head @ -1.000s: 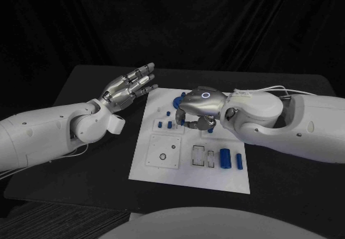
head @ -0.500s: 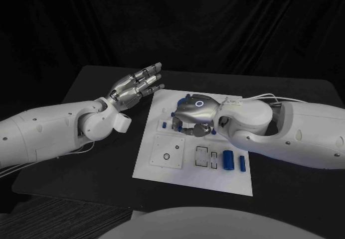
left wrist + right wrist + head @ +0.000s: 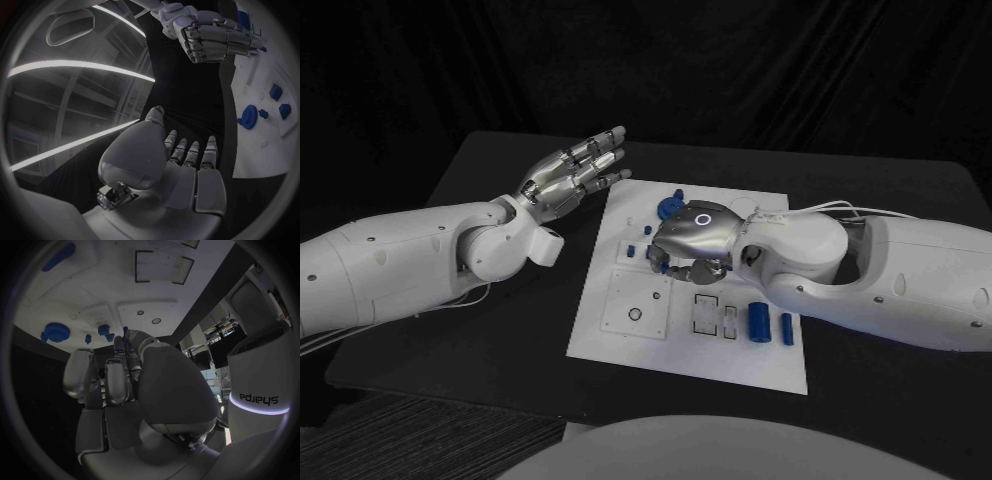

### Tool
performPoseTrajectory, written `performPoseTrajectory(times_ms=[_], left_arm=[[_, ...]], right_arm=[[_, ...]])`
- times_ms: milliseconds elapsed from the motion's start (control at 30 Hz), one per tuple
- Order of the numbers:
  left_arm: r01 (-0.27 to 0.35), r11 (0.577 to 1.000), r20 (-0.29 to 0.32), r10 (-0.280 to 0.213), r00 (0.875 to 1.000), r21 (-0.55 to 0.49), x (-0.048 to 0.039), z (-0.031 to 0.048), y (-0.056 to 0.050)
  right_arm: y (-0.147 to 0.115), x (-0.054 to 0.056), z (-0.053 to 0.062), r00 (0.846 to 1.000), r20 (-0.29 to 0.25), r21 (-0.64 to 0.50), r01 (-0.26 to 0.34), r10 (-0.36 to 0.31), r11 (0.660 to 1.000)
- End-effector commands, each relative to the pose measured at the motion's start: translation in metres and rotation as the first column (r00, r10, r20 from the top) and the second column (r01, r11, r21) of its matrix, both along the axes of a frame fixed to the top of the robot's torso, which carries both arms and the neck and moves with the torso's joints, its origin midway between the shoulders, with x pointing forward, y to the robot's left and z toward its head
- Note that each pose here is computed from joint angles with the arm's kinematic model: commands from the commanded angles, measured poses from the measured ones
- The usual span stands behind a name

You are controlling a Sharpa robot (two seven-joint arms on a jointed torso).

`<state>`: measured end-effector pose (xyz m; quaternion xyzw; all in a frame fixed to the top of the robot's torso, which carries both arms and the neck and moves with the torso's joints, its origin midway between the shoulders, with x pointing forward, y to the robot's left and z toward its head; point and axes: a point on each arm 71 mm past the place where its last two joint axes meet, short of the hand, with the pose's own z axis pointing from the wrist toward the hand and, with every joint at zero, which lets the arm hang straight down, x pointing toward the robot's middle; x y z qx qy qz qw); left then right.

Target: Assemble the parts on the task board

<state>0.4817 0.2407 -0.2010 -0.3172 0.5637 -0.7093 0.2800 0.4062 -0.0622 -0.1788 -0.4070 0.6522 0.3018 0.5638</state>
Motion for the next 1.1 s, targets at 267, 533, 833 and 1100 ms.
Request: performPoseTrajectory(times_ms=[267,533,833,1100], left_arm=[[0.013,1.000,0.000,-0.013,1.000,-0.017,-0.0012,0.0004,0.000],[0.019,1.000,-0.007,-0.019,1.000,-0.015,-0.0010,-0.0002,0.000],[0.017,1.000,-0.007,-0.017,1.000,-0.013,-0.0005,-0.0005,0.001],[0.020,1.000,-0.008,-0.020,1.000,-0.014,-0.0004,-0.0006,0.000]], right_arm=[[0.001,-0.004,-0.006,1.000,0.002,0.010,-0.004,0.004,1.000],[0.003,-0.006,-0.010,1.000,-0.008,0.017,-0.005,0.005,1.000],[0.006,-0.007,-0.013,1.000,-0.012,0.023,-0.009,0.009,1.000],[0.009,-0.008,-0.016,1.000,-0.019,0.023,-0.012,0.012,1.000]])
